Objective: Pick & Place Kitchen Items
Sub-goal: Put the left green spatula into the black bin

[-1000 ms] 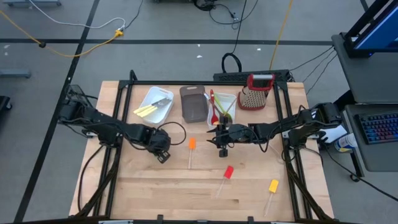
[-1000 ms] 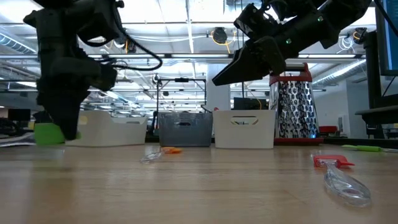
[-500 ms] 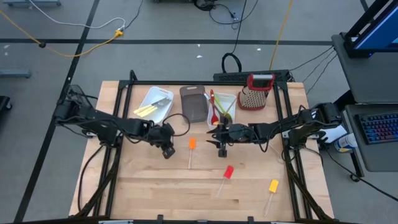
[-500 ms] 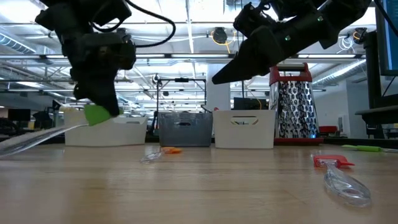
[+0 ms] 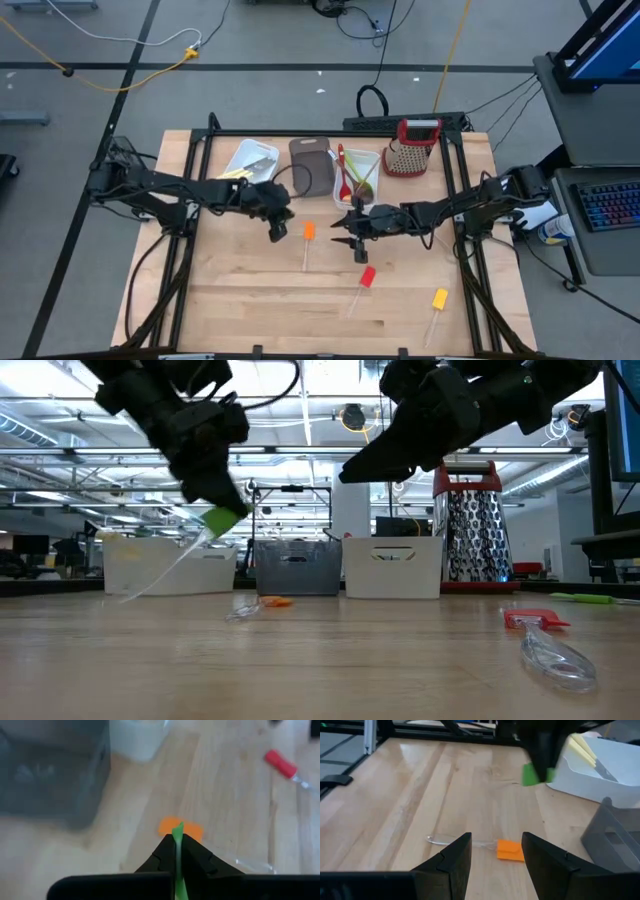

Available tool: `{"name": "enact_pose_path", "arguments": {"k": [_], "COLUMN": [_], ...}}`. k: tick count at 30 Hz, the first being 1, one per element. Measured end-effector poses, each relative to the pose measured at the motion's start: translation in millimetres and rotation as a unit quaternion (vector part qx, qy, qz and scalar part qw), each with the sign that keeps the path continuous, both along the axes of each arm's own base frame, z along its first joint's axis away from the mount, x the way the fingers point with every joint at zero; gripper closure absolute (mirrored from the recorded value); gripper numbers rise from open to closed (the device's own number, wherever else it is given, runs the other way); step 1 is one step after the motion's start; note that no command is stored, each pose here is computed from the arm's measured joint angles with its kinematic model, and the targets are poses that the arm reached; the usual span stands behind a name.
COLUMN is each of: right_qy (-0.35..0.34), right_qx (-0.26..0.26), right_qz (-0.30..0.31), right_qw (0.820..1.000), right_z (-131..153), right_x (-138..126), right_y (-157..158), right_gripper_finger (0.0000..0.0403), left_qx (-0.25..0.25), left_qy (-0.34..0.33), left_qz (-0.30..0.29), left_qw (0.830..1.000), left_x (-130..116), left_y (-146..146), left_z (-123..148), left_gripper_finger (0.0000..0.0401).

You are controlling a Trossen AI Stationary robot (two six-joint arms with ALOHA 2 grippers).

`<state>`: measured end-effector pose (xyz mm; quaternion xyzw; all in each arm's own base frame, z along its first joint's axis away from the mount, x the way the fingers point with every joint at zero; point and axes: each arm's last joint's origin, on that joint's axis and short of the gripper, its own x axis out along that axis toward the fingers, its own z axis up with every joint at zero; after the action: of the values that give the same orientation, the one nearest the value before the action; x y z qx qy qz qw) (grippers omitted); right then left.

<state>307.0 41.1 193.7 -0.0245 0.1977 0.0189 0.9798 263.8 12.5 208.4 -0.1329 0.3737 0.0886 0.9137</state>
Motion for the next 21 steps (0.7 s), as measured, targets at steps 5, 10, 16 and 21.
{"name": "enact_pose_path", "arguments": {"k": [5,10,16,21], "right_qy": [-0.011,-0.011,-0.011,-0.018], "right_qx": [0.003,0.029,0.046,0.046], "right_qz": [0.005,-0.004,-0.011,-0.011], "right_qw": [1.000,1.000,0.999,0.999], "right_z": [2,2,2,4], "right_x": [0,0,0,1], "right_y": [4,5,5,5], "right_gripper_finger": [0.0236,0.0236,0.0236,0.0236], "left_qx": [0.061,0.103,0.152,0.175], "left_qy": [-0.025,-0.059,-0.064,-0.083], "left_qz": [-0.040,-0.024,-0.029,-0.021], "left_qw": [0.997,0.993,0.986,0.981], "left_x": [11,20,20,21], "left_y": [10,28,46,57], "left_z": [32,61,75,79], "left_gripper_finger": [0.0396,0.0389,0.0396,0.0389]}}
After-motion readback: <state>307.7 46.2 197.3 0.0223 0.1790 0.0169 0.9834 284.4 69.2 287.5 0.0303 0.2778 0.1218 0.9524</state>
